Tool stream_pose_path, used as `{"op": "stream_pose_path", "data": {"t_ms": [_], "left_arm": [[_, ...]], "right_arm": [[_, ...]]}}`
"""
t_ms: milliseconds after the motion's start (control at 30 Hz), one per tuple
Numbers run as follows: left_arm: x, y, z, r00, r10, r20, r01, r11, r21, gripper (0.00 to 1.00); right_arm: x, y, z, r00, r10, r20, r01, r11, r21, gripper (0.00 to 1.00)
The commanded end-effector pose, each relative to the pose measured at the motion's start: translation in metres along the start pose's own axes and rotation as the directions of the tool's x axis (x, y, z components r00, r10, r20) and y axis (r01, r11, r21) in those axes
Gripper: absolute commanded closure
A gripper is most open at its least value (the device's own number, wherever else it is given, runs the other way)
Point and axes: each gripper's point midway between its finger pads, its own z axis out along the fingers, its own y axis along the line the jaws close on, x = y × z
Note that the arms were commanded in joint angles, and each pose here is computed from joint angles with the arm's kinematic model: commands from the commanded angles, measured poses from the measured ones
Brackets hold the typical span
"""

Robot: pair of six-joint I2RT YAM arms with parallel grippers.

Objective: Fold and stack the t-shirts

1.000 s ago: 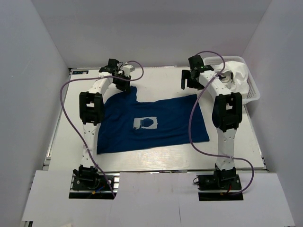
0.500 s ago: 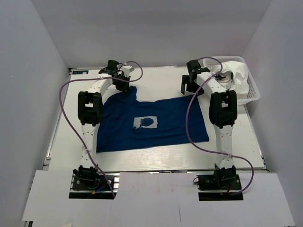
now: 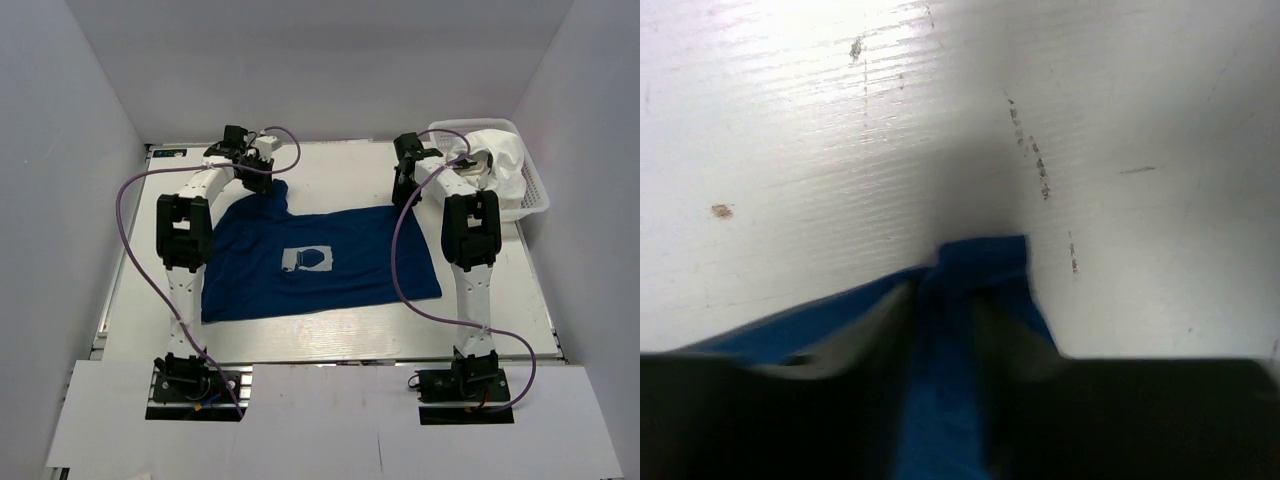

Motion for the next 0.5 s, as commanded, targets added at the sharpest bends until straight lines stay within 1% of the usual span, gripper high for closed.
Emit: {"op": "stream_pose_path", "data": {"t_ms": [0,33,67,133,233,267,300,333,367,400,433,467], "left_arm": [[-0.042,-0.016,-0.038,0.993,0.059,0.105,-0.058,0.998,-0.010,1.00],[-0.039,-0.017,-0.038,0.994,0.053,0.095,-0.053,0.999,-0.007,1.00],[-0.043,-0.018,-0.046,0.993,0.058,0.100,-0.056,0.998,-0.021,1.00],[-0.036,-0.020,-0.049,0.995,0.053,0.087,-0.050,0.998,-0.028,1.00],[-0.029,-0.025,-0.064,0.995,0.045,0.087,-0.041,0.998,-0.054,1.00],[-0.032,-0.032,-0.067,0.993,0.061,0.102,-0.055,0.997,-0.054,1.00],[-0.015,-0.032,-0.067,0.996,0.038,0.076,-0.033,0.997,-0.068,1.00],[-0.022,-0.037,-0.083,0.993,0.048,0.108,-0.038,0.995,-0.088,1.00],[-0.024,-0.040,-0.087,0.991,0.052,0.122,-0.039,0.993,-0.109,1.00],[-0.010,-0.043,-0.089,0.994,0.040,0.098,-0.029,0.993,-0.112,1.00],[-0.010,-0.051,-0.093,0.994,0.026,0.109,-0.014,0.994,-0.106,1.00],[-0.013,-0.054,-0.108,0.991,0.029,0.130,-0.011,0.991,-0.132,1.00]], "right_arm": [[-0.013,0.007,0.001,0.999,0.028,0.046,-0.027,0.999,-0.036,0.74],[-0.013,0.008,-0.002,0.999,0.024,0.044,-0.022,0.999,-0.037,0.80],[-0.015,0.008,-0.006,0.998,0.018,0.056,-0.016,0.999,-0.035,0.88],[-0.022,0.006,-0.020,0.996,0.011,0.086,-0.009,1.000,-0.029,1.00],[-0.021,0.004,-0.033,0.994,0.005,0.107,0.000,0.999,-0.041,1.00],[-0.024,0.002,-0.051,0.991,0.011,0.136,-0.004,0.999,-0.051,1.00],[-0.013,0.000,-0.049,0.993,0.004,0.115,0.002,0.999,-0.051,1.00],[-0.016,0.002,-0.053,0.990,0.008,0.141,0.001,0.998,-0.063,1.00],[-0.014,0.000,-0.068,0.987,0.013,0.160,-0.001,0.997,-0.076,1.00],[-0.006,-0.001,-0.067,0.989,0.009,0.147,0.002,0.997,-0.075,1.00],[0.001,-0.005,-0.065,0.990,0.011,0.139,-0.001,0.998,-0.069,1.00],[-0.005,-0.004,-0.085,0.984,0.019,0.177,-0.003,0.996,-0.090,1.00]]}}
